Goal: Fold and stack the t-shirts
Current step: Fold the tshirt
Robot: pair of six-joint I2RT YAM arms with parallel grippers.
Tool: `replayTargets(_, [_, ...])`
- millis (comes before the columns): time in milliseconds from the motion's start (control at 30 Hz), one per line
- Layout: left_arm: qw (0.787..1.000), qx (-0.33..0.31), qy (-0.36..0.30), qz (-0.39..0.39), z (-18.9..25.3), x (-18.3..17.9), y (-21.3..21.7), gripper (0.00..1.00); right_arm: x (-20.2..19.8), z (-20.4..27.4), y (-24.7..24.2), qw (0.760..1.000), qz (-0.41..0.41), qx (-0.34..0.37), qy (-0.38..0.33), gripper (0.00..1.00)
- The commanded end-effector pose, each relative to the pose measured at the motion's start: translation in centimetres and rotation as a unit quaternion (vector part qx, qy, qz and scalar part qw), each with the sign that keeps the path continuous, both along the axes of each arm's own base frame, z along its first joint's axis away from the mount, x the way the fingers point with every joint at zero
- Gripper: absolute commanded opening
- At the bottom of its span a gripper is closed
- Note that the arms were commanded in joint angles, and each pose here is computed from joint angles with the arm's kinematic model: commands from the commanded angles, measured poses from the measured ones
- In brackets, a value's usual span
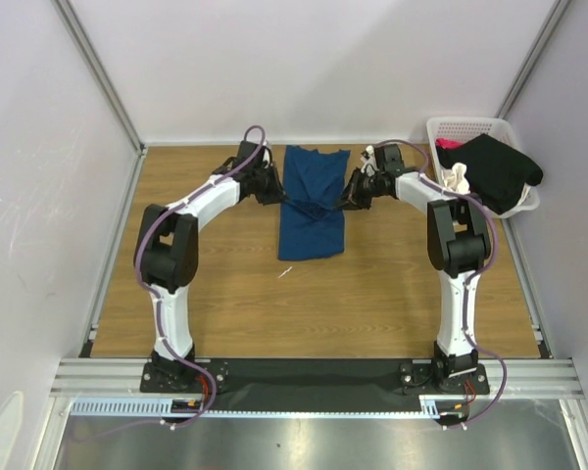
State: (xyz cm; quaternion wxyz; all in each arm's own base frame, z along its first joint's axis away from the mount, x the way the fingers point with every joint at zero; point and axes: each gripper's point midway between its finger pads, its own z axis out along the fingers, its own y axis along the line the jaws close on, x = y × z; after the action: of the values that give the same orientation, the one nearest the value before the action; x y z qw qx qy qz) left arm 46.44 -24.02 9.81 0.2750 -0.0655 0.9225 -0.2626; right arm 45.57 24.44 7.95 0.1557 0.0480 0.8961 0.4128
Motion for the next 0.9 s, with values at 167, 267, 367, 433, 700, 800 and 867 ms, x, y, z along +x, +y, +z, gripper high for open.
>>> replayTargets(167, [0.998,0.007,-0.051,0.019,2.3,4.9,1.5,0.34,4.7,2.5,0.0,0.998,0.003,0.009,-0.058,0.4])
replayTargets(267, [0.995,0.008,-0.094,0.024,5.8,7.5,2.4,0.75,6.8,5.4,0.2,0.995,0.005,0.022,-0.094,0.5])
replayTargets(367, [0.99,0.017,-0.137,0.011,9.7,8.9,2.8,0.88,7.8,8.1,0.0,0.992,0.003,0.022,-0.124,0.64])
replayTargets(433, [0.988,0.028,-0.149,-0.001,11.1,8.6,3.0,0.91,7.3,8.7,-0.3,0.991,0.007,0.014,-0.13,0.71])
replayTargets(700, [0.994,0.013,-0.09,-0.061,9.4,-1.8,2.6,0.96,-0.6,7.6,-2.7,0.997,-0.006,-0.03,-0.077,0.75])
replayTargets(800, [0.996,0.001,-0.044,-0.083,5.9,-7.0,1.6,0.95,-5.5,6.3,-2.1,0.998,0.012,-0.039,-0.051,0.72])
replayTargets(867, [0.995,-0.01,-0.029,-0.092,5.1,-10.0,1.0,0.93,-8.0,5.4,-1.3,0.998,0.026,-0.049,-0.04,0.67])
